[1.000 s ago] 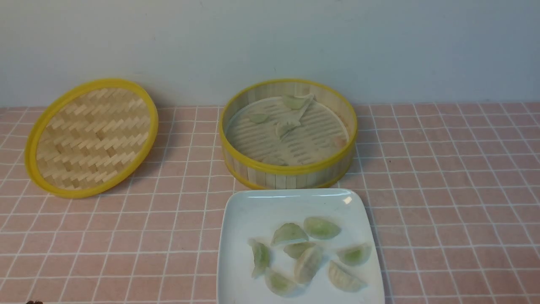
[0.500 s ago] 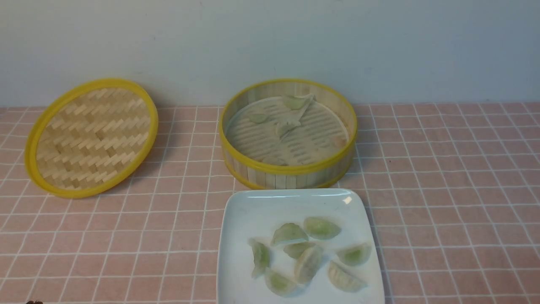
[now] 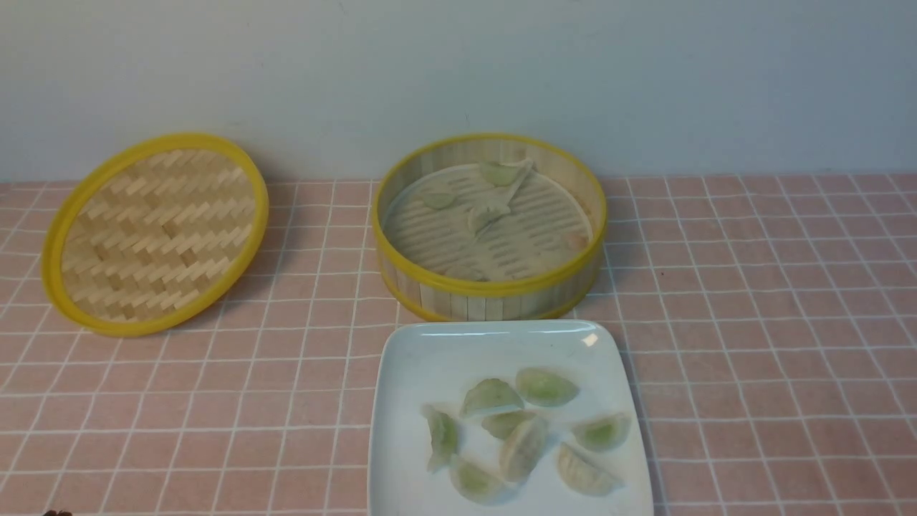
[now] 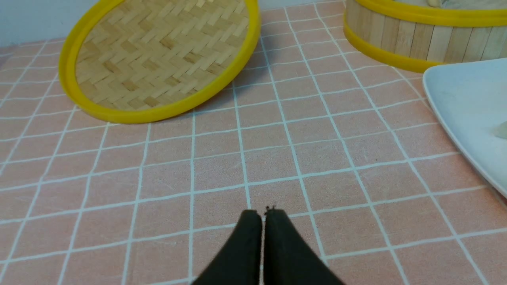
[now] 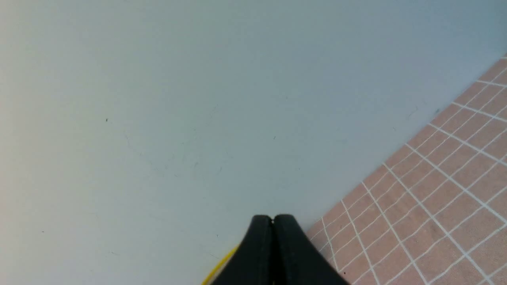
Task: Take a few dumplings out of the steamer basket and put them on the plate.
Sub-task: Use the right arm to grab a dumpling from inside the steamer
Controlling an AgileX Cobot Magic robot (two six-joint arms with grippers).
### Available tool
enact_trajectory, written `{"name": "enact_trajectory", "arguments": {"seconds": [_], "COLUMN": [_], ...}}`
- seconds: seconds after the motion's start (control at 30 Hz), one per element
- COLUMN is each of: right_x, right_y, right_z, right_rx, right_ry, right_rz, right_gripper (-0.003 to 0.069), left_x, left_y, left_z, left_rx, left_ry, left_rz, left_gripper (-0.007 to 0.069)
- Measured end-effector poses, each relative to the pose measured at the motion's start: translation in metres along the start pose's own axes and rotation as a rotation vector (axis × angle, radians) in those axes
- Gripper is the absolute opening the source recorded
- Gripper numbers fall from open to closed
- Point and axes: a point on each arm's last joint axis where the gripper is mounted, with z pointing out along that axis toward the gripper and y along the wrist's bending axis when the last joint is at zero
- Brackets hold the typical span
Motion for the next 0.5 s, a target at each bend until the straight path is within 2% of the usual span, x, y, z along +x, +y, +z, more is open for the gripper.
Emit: {"name": "enact_trajectory", "arguments": {"seconds": [0.33, 0.4, 0.5], "right_x": [-0.001, -0.012, -0.032], "right_y": [0.005, 0.022, 0.055], "right_z": [0.000, -0.002, 0.005], "right_rx": [-0.001, -0.029, -0.030], "right_ry": [0.032, 0.067, 0.210], "right_rz": [-0.006, -0.059, -0.244], "right_gripper": [-0.0015, -0.0015, -0.0015], "left_x": [0.000, 0.000, -0.001], "left_y": [0.000, 0.000, 0.000], "left_z": [0.000, 0.000, 0.000], "left_rx": [-0.001, -0.002, 0.004], "left_ry": [0.000, -0.001, -0.021], "left_rz": [0.003, 0.004, -0.028], "left_gripper": [-0.0006, -0.0006, -0.0006]}}
